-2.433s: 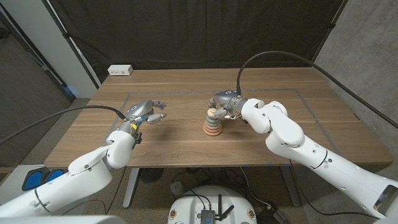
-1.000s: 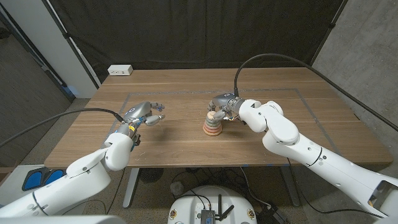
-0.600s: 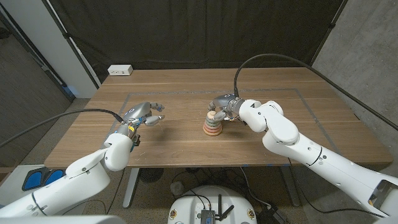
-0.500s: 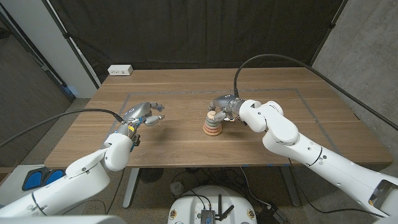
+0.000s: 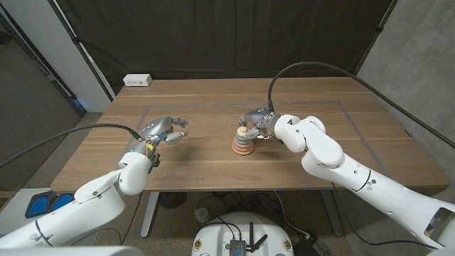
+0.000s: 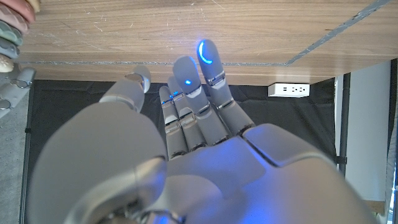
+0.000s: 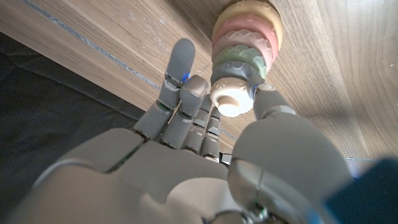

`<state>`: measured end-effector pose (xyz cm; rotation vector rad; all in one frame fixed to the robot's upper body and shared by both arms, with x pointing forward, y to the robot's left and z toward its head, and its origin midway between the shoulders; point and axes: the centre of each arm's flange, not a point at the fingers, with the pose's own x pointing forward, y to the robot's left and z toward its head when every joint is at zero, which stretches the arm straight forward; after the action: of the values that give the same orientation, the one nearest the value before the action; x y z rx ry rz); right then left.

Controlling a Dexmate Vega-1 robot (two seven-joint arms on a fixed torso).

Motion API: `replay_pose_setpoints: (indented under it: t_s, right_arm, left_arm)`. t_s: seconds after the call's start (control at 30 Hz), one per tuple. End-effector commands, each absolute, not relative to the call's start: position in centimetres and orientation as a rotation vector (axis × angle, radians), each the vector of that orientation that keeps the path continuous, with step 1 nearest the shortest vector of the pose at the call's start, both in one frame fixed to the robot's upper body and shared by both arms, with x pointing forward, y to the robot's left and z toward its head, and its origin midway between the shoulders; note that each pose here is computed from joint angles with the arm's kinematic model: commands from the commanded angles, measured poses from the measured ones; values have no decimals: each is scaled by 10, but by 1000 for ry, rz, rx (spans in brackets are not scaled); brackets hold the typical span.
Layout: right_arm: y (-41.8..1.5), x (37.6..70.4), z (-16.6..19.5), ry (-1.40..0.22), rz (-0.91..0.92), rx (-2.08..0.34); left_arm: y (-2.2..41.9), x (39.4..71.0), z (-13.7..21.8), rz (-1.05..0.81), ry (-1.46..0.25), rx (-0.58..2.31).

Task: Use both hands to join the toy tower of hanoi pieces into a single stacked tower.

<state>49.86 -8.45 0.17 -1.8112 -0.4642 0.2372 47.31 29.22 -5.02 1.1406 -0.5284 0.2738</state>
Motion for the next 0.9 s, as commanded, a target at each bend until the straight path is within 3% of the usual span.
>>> replay_pose_setpoints:
  t_s: [0.03, 0.9]
  right_arm:
    - [-93, 492, 4, -457, 192, -1792]
    - [-183, 477, -11, -403, -108, -1490]
  left_arm:
    - [292, 472, -51, 276, -530, 1136]
    - [274, 479, -44, 387, -544, 1080]
